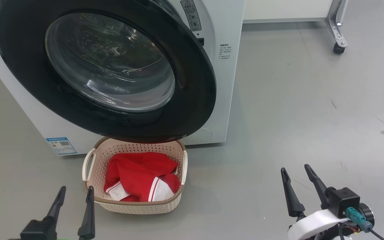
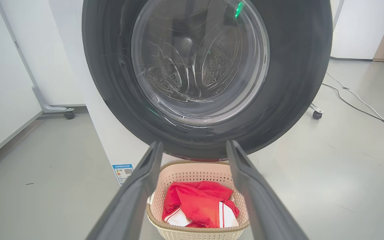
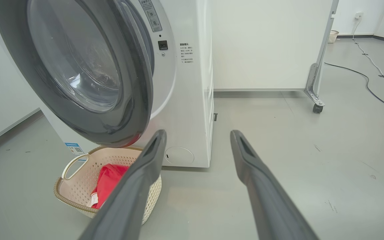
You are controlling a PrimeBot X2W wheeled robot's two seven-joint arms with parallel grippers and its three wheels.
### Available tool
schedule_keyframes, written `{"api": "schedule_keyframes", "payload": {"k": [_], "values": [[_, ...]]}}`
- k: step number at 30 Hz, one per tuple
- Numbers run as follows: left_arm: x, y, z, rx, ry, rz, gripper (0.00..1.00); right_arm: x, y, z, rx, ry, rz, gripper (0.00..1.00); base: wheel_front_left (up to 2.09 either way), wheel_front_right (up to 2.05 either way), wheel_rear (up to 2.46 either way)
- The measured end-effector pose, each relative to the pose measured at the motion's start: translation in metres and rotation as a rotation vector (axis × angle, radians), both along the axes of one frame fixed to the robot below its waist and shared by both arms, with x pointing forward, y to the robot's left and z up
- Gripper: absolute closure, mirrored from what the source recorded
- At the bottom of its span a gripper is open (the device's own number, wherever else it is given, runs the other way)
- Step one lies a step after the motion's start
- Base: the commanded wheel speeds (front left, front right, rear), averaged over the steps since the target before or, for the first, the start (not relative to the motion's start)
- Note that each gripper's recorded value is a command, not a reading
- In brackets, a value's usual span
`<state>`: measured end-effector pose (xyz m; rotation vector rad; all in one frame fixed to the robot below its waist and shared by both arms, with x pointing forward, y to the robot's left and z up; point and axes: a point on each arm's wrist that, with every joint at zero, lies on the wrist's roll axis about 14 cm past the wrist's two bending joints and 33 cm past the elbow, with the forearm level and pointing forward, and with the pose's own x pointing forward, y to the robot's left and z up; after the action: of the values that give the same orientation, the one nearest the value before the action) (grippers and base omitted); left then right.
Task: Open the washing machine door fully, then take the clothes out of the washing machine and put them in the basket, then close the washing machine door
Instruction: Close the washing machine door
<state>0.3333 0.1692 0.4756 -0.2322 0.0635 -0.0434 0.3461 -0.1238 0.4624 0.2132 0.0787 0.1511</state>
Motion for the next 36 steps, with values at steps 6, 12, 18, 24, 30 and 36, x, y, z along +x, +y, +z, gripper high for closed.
{"api": "schedule_keyframes", "payload": {"k": [6, 12, 18, 24, 30, 36], "values": [[-0.0006, -0.0043, 0.0016, -0.003, -0.007, -0.001, 0.00, -0.0009, 0.0010, 0.0005, -0.001, -0.002, 0.002, 0.00, 0.00, 0.00, 0.00], [-0.0016, -0.0085, 0.0019, -0.009, -0.010, 0.000, 0.00, -0.0015, 0.0006, 0.0011, -0.008, -0.004, 0.000, 0.00, 0.00, 0.00, 0.00], [-0.0011, -0.0066, 0.0025, -0.001, -0.012, 0.012, 0.00, -0.0019, 0.0009, 0.0004, -0.007, -0.002, 0.001, 0.00, 0.00, 0.00, 0.00], [-0.0013, -0.0065, 0.0022, 0.001, -0.008, 0.019, 0.00, -0.0017, 0.0013, 0.0004, -0.007, -0.002, 0.002, 0.00, 0.00, 0.00, 0.00], [-0.0014, -0.0078, 0.0033, 0.008, -0.013, 0.020, 0.00, -0.0013, 0.0022, 0.0011, -0.006, -0.004, 0.005, 1.00, 0.00, 0.00, 0.00], [-0.0017, -0.0074, 0.0032, 0.010, -0.009, 0.025, 0.00, -0.0015, 0.0065, 0.0014, -0.004, -0.006, 0.022, 1.00, 0.00, 0.00, 0.00]]}}
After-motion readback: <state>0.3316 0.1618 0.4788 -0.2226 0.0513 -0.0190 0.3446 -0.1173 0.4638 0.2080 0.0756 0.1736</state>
